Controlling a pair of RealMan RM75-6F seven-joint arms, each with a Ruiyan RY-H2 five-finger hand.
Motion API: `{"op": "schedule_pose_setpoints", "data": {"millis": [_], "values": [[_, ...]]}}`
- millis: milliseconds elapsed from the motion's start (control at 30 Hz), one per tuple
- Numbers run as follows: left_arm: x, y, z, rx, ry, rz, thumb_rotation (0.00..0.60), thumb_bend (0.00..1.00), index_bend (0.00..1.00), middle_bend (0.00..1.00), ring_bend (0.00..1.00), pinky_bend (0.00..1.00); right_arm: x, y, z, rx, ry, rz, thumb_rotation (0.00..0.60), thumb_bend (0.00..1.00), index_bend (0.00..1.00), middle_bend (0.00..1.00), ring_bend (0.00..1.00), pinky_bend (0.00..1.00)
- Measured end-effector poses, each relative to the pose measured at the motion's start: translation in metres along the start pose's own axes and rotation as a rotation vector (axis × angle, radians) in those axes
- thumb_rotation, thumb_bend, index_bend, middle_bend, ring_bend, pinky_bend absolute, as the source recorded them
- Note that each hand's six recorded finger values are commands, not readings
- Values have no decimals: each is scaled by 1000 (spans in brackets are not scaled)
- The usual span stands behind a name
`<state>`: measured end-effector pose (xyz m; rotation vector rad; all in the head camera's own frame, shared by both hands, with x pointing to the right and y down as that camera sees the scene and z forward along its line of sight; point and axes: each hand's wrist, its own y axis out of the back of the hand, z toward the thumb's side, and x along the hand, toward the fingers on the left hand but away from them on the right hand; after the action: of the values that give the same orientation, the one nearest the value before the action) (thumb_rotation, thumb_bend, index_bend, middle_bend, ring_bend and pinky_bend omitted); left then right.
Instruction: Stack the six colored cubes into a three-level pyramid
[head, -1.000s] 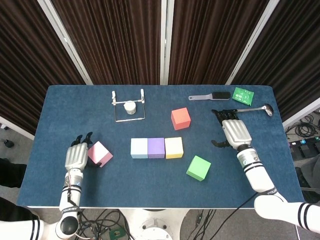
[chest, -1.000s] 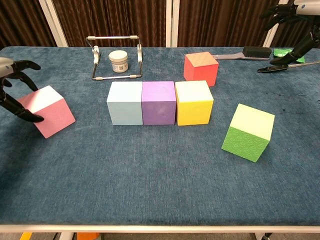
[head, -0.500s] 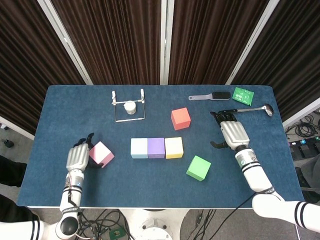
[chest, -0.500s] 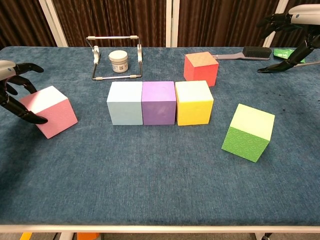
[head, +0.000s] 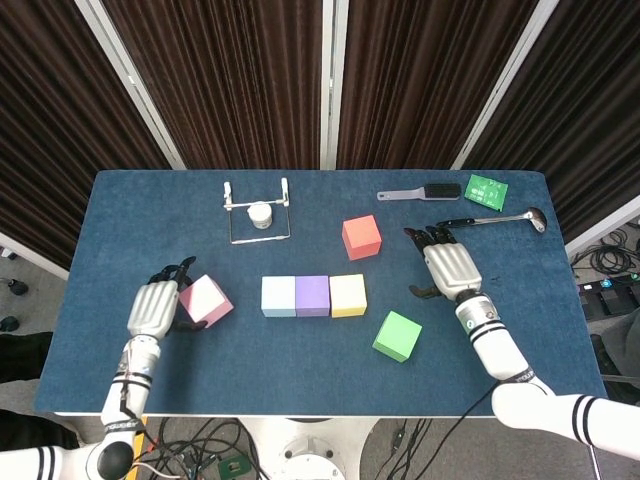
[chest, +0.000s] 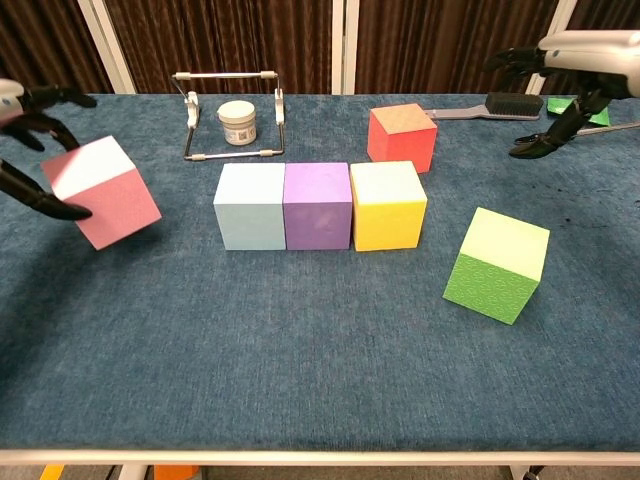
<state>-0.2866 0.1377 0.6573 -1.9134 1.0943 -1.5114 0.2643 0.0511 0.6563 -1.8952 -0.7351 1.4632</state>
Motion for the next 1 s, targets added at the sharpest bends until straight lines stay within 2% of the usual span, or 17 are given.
{"op": "schedule_pose_setpoints", "data": {"millis": [167, 233, 667, 1000], "values": [[0, 19, -6, 29, -99, 22, 600, 130, 86, 463, 109, 204, -12, -13, 7, 40, 10, 16, 600, 155, 0, 56, 0, 0], [1, 24, -11, 36, -109, 26, 600, 129, 86, 463, 109, 204, -17, -20, 11, 48, 12, 25, 600, 162, 0, 43, 0, 0], [6, 41, -35, 40, -100, 18, 600, 126, 85, 463, 109, 204, -40, -50, 44, 57, 73, 51, 600, 179, 0, 0, 0, 0], [5, 43, -41, 41, -89, 20, 600, 123, 86, 459, 108, 204, -43, -57, 71, 51, 140, 2, 600, 190, 0, 0, 0, 0]]}}
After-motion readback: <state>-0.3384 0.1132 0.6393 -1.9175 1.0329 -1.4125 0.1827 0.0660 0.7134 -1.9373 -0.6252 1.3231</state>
